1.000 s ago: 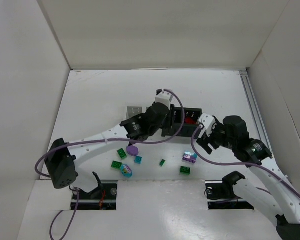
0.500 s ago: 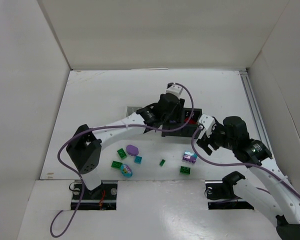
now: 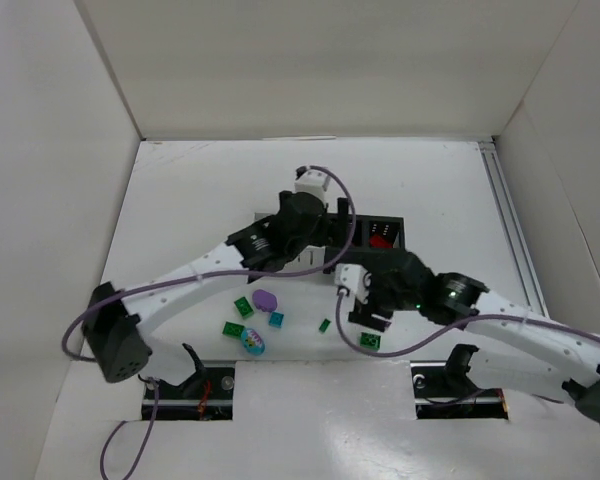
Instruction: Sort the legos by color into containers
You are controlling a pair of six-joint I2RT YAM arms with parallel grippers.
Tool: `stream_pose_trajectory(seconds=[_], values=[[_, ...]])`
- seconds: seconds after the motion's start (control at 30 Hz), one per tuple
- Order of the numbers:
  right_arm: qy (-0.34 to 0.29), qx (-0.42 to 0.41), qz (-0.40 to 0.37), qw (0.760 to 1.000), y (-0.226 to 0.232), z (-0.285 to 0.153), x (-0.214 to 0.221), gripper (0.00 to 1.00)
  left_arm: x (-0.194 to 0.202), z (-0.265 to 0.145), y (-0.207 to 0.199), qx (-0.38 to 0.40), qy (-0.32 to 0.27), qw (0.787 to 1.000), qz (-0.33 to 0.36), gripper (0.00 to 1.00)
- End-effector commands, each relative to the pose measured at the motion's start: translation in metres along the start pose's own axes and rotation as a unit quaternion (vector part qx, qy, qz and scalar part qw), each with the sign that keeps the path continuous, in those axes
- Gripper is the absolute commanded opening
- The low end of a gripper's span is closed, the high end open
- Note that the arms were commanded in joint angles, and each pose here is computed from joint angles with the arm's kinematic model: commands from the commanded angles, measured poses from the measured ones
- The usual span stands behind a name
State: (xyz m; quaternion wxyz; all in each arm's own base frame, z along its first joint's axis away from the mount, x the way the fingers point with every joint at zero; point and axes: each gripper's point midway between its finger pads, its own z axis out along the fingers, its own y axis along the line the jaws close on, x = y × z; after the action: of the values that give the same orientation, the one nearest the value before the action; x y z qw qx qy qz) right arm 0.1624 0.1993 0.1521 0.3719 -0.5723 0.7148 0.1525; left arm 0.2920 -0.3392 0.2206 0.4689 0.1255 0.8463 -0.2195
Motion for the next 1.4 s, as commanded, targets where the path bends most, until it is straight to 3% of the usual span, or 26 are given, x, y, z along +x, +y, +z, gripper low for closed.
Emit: stream_pose_trajectory(seconds=[0.0, 0.17, 0.2, 0.33, 0.47, 0.67, 1.03, 1.37], values=[[-0.066, 0.004, -0.045, 0.997, 0.013, 0.024, -0.067, 0.79, -0.019, -0.047, 0.035, -0.059, -0.047, 0.994, -0.081, 1.00], [-0.152, -0.042, -0.097, 0.983, 0.046, 0.077, -0.141, 0.78, 0.018, -0.106, 0.139, -0.258, -0.049, 0.935, -0.237, 1.00], [-0.145, -0.055, -0.110, 0.982, 0.056, 0.097, -0.150, 0.78, 0.028, -0.111, 0.152, -0.282, -0.055, 0.914, -0.286, 1.00], [-0.150, -0.055, -0.134, 0.978, 0.076, 0.142, -0.183, 0.77, 0.048, -0.142, 0.180, -0.317, -0.070, 0.884, -0.335, 1.00], [-0.138, -0.053, -0.101, 0.984, 0.078, 0.179, -0.193, 0.75, 0.047, -0.164, 0.185, -0.301, -0.097, 0.876, -0.365, 1.00], [-0.100, -0.030, -0.089, 0.991, 0.074, 0.218, -0.182, 0.74, 0.061, -0.178, 0.193, -0.307, -0.092, 0.874, -0.366, 1.00], [-0.049, 0.028, -0.080, 0.995, 0.051, 0.226, -0.154, 0.74, 0.066, -0.190, 0.202, -0.313, -0.111, 0.862, -0.382, 1.00], [-0.020, 0.018, -0.076, 0.997, 0.042, 0.244, -0.129, 0.74, 0.065, -0.185, 0.204, -0.328, -0.111, 0.858, -0.379, 1.00]])
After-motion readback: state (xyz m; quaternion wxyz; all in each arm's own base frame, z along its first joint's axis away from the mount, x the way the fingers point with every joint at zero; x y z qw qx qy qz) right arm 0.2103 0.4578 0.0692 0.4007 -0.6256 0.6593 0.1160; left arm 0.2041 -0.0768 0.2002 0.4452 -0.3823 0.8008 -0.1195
